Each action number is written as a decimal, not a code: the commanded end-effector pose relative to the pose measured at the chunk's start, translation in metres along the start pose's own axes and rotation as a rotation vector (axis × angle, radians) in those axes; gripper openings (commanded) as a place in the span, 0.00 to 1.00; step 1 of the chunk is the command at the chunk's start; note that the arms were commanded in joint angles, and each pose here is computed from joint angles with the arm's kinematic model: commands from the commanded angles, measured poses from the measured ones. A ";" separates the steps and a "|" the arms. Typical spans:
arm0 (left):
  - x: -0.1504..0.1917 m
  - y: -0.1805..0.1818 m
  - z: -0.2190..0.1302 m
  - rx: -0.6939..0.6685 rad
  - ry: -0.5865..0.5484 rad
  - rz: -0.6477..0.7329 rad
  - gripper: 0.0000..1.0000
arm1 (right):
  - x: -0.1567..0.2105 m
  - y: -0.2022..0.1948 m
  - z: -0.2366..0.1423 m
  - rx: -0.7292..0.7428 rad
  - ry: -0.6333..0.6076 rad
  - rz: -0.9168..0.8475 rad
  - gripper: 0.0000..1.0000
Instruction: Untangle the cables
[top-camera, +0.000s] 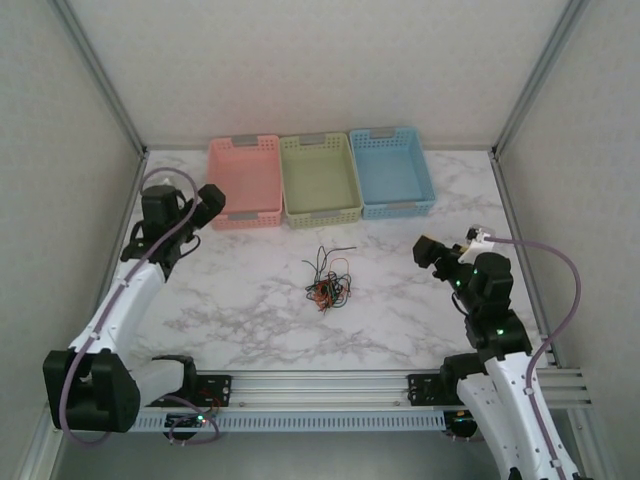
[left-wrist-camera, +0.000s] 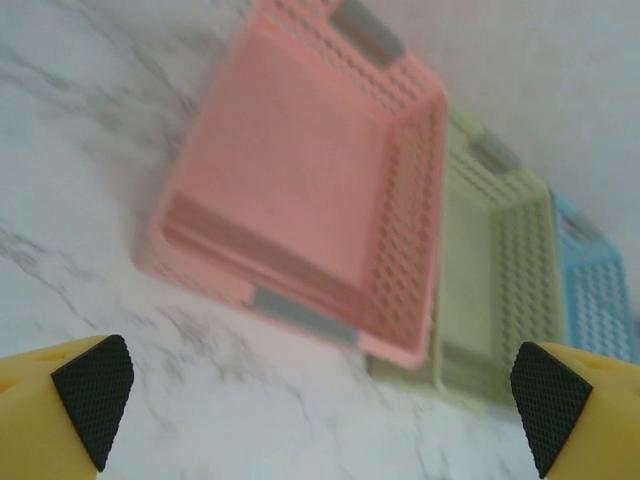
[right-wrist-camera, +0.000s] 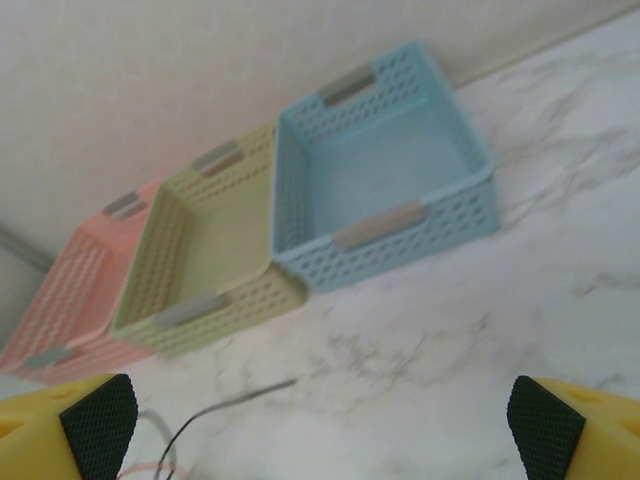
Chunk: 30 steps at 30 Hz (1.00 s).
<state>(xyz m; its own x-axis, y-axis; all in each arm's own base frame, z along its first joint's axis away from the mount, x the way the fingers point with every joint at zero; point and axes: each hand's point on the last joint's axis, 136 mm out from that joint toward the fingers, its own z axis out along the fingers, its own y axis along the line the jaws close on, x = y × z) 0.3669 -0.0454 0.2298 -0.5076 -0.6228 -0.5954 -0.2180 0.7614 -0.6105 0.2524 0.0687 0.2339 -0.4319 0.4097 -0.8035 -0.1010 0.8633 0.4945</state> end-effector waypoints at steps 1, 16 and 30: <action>0.018 -0.025 -0.051 0.070 0.131 0.026 1.00 | 0.024 0.026 -0.009 -0.123 0.169 0.111 0.94; 0.057 0.022 -0.141 -0.037 0.081 0.230 1.00 | 0.043 0.093 0.013 -0.062 0.465 0.201 0.70; 0.050 0.032 -0.146 -0.069 0.012 0.216 1.00 | 0.108 0.164 0.095 0.151 0.676 -0.220 0.59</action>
<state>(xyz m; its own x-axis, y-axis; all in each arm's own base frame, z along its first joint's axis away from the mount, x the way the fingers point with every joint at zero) 0.2137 -0.0336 0.2619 -0.5642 -0.4400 -0.6986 -0.1259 0.8821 -0.4539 0.2609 0.2749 0.1991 -0.8968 0.0553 -0.4389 -0.1278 0.9175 0.3767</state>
